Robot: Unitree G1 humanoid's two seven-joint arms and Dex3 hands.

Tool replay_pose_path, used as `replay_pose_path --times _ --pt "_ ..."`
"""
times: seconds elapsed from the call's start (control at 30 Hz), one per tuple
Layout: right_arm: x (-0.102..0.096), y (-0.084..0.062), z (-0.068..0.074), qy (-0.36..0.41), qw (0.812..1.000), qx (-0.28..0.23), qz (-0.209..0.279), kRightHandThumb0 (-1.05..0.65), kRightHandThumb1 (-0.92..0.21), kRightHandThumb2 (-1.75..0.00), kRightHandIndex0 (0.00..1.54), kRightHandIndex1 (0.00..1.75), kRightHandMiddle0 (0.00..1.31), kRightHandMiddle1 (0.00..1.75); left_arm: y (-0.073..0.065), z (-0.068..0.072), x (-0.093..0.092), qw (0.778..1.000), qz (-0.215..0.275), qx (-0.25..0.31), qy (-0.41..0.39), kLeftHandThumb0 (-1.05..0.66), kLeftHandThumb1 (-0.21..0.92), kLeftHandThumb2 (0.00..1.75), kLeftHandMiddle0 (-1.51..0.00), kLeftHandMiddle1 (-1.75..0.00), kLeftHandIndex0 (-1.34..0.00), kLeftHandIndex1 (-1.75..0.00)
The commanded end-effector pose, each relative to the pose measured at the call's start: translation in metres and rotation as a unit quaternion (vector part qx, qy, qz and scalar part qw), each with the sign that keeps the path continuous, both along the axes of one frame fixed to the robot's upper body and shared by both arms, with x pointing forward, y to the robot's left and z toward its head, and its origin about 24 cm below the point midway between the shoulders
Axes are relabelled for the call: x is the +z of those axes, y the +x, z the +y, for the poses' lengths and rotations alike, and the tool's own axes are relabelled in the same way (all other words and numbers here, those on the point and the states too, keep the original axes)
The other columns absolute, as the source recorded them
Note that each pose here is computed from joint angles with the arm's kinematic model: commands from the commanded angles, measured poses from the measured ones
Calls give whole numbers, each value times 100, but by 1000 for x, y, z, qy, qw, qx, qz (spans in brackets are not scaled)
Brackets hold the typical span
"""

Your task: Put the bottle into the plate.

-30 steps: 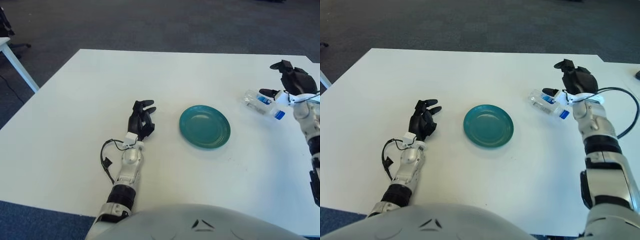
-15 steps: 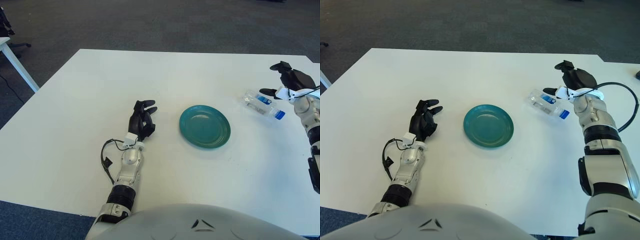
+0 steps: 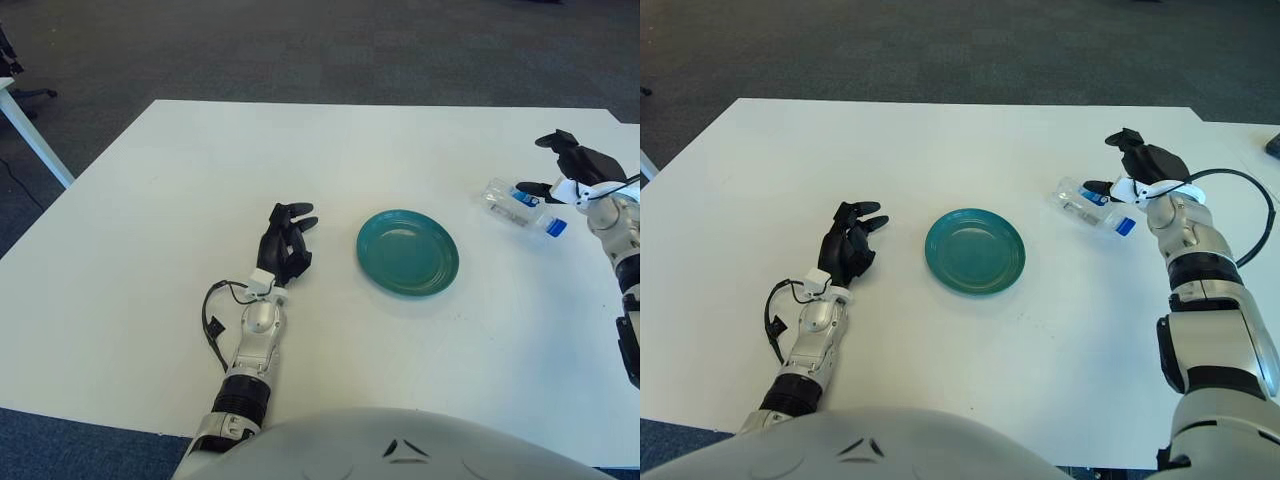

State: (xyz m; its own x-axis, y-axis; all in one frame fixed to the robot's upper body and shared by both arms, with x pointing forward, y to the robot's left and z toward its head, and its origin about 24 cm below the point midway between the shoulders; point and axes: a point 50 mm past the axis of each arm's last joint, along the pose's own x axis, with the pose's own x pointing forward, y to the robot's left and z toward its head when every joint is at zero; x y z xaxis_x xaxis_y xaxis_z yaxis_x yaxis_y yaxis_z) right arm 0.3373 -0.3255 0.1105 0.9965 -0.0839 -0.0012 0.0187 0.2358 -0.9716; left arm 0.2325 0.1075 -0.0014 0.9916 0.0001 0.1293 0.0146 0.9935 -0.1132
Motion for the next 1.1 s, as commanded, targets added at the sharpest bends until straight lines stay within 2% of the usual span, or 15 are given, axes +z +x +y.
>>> replay_pose_path --times 0.0,0.5,1.07 --pt "0 -3 -2 -2 1000 1 6 -85 -92 -46 24 23 0 69 -33 0 -35 996 86 11 -2 -62 92 91 -49 -80 -29 -115" --pt "-19 -9 4 16 999 13 24 -89 -92 -50 26 21 0 67 -37 -1 -32 997 82 13 -2 -67 92 90 -49 -82 -28 -115" --pt "-17 -8 6 6 999 25 25 -90 -92 -48 27 19 0 72 -38 -6 -32 997 79 9 4 -68 92 91 -48 -83 -29 -115"
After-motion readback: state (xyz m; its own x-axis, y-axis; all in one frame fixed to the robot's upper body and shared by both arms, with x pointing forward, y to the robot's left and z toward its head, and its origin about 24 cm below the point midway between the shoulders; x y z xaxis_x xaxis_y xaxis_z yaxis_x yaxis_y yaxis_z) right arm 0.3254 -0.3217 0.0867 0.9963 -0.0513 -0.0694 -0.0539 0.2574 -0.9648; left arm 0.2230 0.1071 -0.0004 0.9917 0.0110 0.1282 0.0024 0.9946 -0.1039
